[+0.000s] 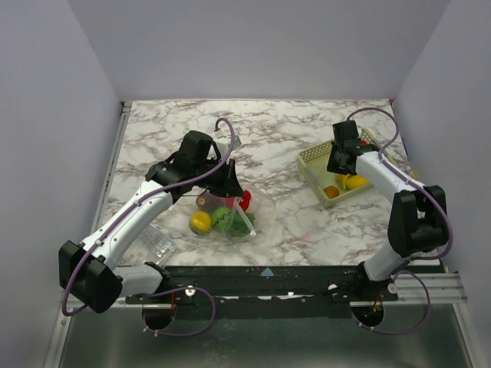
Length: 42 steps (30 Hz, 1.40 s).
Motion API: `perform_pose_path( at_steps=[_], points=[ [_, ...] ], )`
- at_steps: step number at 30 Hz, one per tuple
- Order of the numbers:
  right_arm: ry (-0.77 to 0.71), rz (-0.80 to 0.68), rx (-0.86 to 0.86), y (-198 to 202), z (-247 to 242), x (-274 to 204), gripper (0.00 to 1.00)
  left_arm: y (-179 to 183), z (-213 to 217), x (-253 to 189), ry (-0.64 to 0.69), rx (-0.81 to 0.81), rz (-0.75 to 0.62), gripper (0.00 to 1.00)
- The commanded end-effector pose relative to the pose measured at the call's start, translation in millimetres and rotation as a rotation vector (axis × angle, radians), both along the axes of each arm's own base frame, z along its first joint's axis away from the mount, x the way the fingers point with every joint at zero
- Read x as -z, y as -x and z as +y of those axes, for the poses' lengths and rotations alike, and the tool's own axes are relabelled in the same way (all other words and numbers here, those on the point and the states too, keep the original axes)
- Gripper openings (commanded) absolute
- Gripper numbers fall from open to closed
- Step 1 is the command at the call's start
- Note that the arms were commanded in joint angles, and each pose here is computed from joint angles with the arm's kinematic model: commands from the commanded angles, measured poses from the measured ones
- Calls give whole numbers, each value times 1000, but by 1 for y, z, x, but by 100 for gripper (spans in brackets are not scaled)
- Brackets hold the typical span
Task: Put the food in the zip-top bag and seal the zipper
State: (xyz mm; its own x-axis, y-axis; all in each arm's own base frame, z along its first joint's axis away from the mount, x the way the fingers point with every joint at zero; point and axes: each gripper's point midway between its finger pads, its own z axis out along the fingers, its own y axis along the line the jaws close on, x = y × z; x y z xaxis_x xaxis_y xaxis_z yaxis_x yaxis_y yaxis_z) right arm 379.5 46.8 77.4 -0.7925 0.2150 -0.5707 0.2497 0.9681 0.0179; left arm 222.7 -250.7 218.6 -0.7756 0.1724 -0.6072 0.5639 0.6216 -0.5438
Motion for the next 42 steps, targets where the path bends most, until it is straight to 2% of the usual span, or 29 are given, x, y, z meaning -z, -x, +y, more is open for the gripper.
perform_pose_path(
  at_steps=[1, 2, 6, 11, 13, 27, 36, 39, 41, 42],
  points=[
    [18, -97, 11, -14, -5, -36, 26, 0, -3, -3, 24, 14, -5, 0],
    [10, -83, -6, -12, -3, -36, 33, 1, -3, -2, 24, 16, -4, 0],
    [-22, 52, -43, 15, 4, -25, 48, 1, -3, -4, 27, 18, -8, 0],
    [4, 134, -64, 34, -1, -20, 61, 4, -7, -4, 44, 35, 10, 0],
    [-12, 162, -83, 37, 3, -16, 63, 4, -6, -3, 40, 31, 14, 0],
    [-76, 381, -128, 50, 19, 34, 61, 5, -7, -3, 40, 37, 10, 0],
    [-31, 407, -99, 43, 12, 54, 58, 7, -8, -5, 46, 46, 9, 0],
    [-23, 368, -79, 35, 11, 50, 52, 6, -8, -4, 40, 42, 7, 0],
    [-28, 325, -71, 29, 11, 43, 44, 5, -7, -4, 37, 38, 6, 0],
    [-28, 301, -64, 26, 11, 37, 37, 6, -7, -4, 38, 40, 7, 0]
  ],
)
